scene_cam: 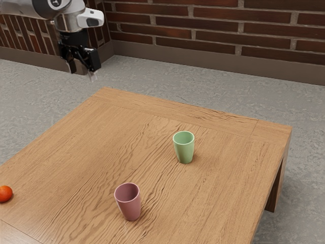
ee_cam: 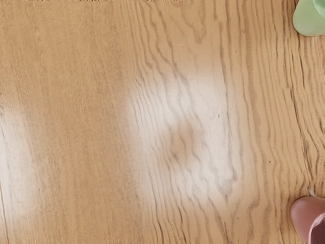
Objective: Place the left cup onto the right cup
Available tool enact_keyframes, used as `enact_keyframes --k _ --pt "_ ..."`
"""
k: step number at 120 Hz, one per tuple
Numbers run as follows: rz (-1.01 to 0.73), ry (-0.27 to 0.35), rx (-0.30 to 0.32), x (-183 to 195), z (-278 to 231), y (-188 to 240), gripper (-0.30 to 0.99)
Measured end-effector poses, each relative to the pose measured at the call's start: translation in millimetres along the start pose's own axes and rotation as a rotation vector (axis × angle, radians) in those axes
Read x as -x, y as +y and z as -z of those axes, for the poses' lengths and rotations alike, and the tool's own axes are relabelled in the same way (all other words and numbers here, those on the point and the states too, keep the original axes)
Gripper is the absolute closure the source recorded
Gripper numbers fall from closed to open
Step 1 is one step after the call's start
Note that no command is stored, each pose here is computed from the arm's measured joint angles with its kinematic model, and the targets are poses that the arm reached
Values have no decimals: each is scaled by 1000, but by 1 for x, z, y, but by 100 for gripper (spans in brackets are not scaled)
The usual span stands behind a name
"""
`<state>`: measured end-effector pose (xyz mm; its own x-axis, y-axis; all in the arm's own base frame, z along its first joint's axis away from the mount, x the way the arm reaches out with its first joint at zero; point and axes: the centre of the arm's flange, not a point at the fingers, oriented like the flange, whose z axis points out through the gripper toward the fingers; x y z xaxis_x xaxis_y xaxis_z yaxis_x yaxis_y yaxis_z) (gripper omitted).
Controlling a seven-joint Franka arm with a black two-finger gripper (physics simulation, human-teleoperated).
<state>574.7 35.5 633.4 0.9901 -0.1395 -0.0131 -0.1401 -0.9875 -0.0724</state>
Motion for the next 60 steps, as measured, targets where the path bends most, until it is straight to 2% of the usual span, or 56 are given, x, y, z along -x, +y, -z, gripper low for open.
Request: enact_keyframes --k 12,24,37,49,60 --pt "-35 -7 9 -4 -3 20 0" --pt "-60 -49 21 1 -24 37 0" --pt "-105 -95 41 33 -60 65 0" --pt "-142 -79 50 67 -77 85 0" --pt "-170 -70 49 80 -97 100 0"
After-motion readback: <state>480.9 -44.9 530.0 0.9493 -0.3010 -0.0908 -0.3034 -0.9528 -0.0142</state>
